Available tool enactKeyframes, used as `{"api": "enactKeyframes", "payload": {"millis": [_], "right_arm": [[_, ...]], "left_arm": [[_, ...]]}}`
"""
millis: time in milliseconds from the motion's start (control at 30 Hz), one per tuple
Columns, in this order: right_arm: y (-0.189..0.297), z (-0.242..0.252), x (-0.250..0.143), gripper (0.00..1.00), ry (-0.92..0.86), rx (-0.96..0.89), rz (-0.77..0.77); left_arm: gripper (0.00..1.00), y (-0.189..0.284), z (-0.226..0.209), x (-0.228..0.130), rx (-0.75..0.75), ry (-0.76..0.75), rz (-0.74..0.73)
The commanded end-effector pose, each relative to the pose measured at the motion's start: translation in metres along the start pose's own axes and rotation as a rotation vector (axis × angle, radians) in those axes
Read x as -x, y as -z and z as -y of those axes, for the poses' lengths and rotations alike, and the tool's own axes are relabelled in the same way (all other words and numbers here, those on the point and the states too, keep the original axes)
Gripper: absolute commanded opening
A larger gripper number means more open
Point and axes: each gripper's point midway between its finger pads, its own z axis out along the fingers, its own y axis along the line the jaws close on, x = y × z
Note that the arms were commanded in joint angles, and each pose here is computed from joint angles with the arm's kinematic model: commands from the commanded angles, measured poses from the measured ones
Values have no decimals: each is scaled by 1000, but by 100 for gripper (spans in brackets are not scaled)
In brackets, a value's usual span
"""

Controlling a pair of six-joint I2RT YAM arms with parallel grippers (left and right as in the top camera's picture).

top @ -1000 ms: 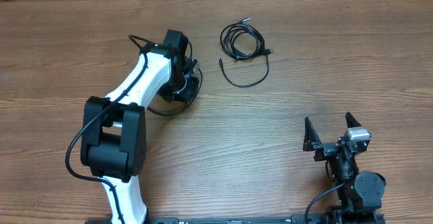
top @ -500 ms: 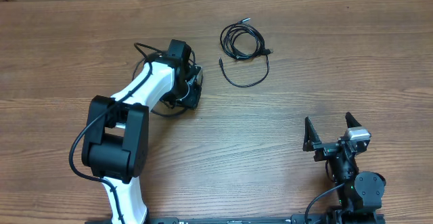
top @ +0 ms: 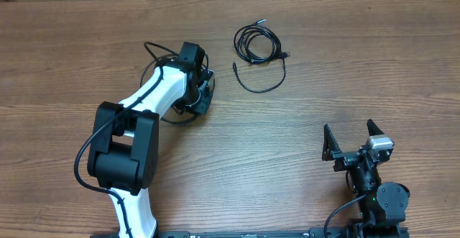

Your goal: Untangle cables

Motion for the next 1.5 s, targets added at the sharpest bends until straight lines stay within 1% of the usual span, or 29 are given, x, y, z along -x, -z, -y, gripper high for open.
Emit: {"api": "enactKeyframes", "payload": {"millis": [0,67,100,133,267,367,467,567,700,833,933,1000,1100,1200,1267,1367,1467], "right_arm": [[0,1,-3,100,5,-7,-2],[0,1,-3,100,5,-7,-2],[0,1,-3,100,5,-7,-2],[0,1,-3,100,5,-7,-2],[0,1,-3,100,5,-7,-2],[0,1,-3,100,5,-7,-2],[0,1,-3,100,5,-7,-2],[0,1,-3,100,5,-7,-2],[0,1,-3,100,5,-7,-2],[0,1,-3,100,5,-7,-2],[0,1,-3,100,5,-7,-2],[0,1,-3,100,5,-7,-2],[0,1,-3,100,5,-7,-2],[0,1,-3,100,5,-7,-2],[0,1,-3,100,5,-7,-2],[0,1,-3,100,5,-7,-2],[0,1,-3,100,5,-7,-2]], "left_arm": [[14,-46,-7,-36,33,-68,-173],[11,-56,-7,-46,26,-83,-221],[7,-59,-7,-50,23,-84,-241],[4,-62,-7,-54,22,-84,-255],[4,-63,-5,-56,9,-78,-266],[4,-60,3,-55,-35,-69,-269],[4,-44,12,-37,-82,-5,-250],[4,-17,11,-12,-74,53,-222],[4,26,9,30,-73,156,-133],[4,74,19,70,-165,184,-14],[5,112,10,94,-169,270,77],[4,131,8,100,-190,297,106],[4,164,19,113,-324,325,167],[4,209,35,130,-535,372,244],[4,235,42,138,-642,389,286],[4,267,40,147,-734,444,337],[4,291,33,155,-773,461,402]]}}
